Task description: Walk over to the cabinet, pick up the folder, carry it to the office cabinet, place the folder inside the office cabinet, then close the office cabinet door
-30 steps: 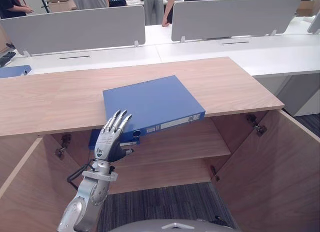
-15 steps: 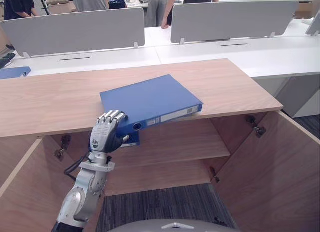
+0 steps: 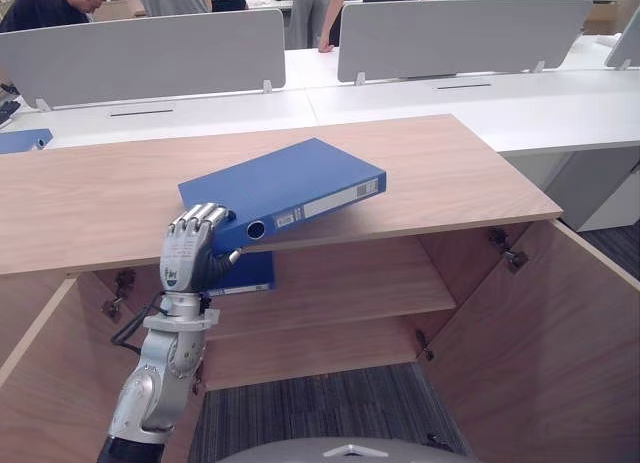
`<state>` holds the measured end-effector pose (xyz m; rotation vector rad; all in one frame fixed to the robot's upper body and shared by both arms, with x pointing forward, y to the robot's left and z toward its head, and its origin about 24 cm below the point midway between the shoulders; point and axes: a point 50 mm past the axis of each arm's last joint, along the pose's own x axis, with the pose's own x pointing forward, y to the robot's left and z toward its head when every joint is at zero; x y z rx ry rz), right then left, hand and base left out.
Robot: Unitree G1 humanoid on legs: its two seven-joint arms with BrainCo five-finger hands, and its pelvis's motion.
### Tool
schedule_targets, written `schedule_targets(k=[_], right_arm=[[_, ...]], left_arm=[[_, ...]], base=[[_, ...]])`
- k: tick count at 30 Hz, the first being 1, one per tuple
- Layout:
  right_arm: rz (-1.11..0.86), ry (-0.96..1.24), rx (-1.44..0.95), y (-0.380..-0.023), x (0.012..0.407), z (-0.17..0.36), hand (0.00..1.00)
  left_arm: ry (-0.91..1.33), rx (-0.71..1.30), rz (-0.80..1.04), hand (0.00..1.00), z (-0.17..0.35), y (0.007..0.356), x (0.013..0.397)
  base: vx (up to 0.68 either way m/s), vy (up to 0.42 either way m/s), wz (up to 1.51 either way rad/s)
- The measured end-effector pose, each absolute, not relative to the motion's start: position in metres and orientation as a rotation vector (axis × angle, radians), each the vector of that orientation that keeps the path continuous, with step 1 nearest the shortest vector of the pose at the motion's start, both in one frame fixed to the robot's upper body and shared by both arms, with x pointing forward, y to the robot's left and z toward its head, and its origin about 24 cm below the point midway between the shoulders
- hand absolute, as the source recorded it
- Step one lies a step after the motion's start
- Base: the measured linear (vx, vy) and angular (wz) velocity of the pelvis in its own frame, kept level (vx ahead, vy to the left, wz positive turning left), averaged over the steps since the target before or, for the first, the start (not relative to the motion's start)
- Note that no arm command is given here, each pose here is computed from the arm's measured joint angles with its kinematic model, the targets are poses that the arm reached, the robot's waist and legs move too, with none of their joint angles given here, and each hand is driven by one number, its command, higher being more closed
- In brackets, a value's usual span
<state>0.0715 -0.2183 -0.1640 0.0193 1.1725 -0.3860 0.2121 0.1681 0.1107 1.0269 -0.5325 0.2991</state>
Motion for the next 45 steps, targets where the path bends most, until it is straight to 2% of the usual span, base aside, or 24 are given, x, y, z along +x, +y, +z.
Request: schedule_targets(k=[13, 21, 33, 45], right_arm=[[-0.399, 1.182, 0.036, -0.213, 0.065, -0.166, 0.00], [-0.403, 1.109, 0.017, -0.212, 0.075, -0.161, 0.00], [-0.372, 0.793, 0.149, -0.179, 0.133, -0.131, 0.00], [-0.395, 0.441, 0.294, -0.172, 0.172, -0.078, 0.00]], left_arm=[[-0.608, 0.661, 0.490, 1.00, 0.138, 0.168, 0.199], [-0.631, 0.466, 0.504, 1.00, 0.144, 0.161, 0.192], [-0.709, 0.198, 0.416, 1.00, 0.159, 0.136, 0.182], [-0.680, 0.011, 0.334, 1.00, 0.158, 0.125, 0.181]], base=[[-0.01, -0.009, -0.02], [0.00, 0.000, 0.00], [-0.01, -0.001, 0.00], [-0.01, 0.000, -0.01]])
